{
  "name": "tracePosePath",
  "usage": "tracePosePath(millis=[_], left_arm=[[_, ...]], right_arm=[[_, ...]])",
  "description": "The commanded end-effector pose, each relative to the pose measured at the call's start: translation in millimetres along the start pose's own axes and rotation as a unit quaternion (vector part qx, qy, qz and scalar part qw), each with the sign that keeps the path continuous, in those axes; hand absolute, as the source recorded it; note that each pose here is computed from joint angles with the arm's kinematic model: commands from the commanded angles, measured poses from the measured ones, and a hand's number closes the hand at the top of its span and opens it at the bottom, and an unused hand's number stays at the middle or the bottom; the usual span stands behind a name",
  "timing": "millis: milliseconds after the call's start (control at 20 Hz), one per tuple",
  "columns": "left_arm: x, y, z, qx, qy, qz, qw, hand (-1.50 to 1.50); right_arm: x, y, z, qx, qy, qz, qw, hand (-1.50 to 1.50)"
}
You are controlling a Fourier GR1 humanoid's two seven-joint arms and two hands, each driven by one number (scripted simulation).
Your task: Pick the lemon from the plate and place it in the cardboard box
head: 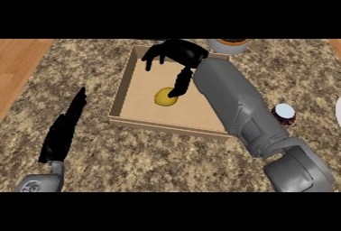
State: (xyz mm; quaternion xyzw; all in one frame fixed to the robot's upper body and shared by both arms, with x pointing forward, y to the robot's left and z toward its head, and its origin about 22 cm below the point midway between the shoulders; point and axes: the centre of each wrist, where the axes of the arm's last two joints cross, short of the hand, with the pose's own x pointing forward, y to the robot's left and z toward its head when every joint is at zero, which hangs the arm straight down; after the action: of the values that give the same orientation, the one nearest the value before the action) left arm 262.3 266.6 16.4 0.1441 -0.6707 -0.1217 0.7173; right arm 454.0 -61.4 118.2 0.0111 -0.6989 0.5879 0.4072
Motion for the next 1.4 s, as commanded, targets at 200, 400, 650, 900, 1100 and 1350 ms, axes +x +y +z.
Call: tracePosePath(millis=[200,400,650,900,1100,1350], left_arm=[[5,0,9,-0.002,-0.004,-0.002,1.0000,0.00],[1,-4,4,-0.004,-0.004,-0.003,1.0000,0.00],[10,0,7,0.002,-0.004,-0.002,1.0000,0.00],[9,-1,1,0.008,-0.013,0.005,0.9999,0.00],[12,8,5,0.002,-0.025,0.000,0.9997,0.00],[17,-3,-2,-0.004,-0.024,0.010,0.9997,0.00]], right_arm=[[-12,10,8,-0.085,-0.008,-0.135,0.987,-1.50],[-7,0,5,-0.162,-0.005,-0.221,0.962,-1.50],[-9,-30,15,-0.184,-0.021,-0.314,0.931,-1.50],[-34,-75,60,-0.264,0.008,-0.332,0.905,-1.50],[-56,-105,107,-0.314,0.034,-0.328,0.890,-1.50],[-75,-129,161,-0.318,0.019,-0.329,0.889,-1.50]])
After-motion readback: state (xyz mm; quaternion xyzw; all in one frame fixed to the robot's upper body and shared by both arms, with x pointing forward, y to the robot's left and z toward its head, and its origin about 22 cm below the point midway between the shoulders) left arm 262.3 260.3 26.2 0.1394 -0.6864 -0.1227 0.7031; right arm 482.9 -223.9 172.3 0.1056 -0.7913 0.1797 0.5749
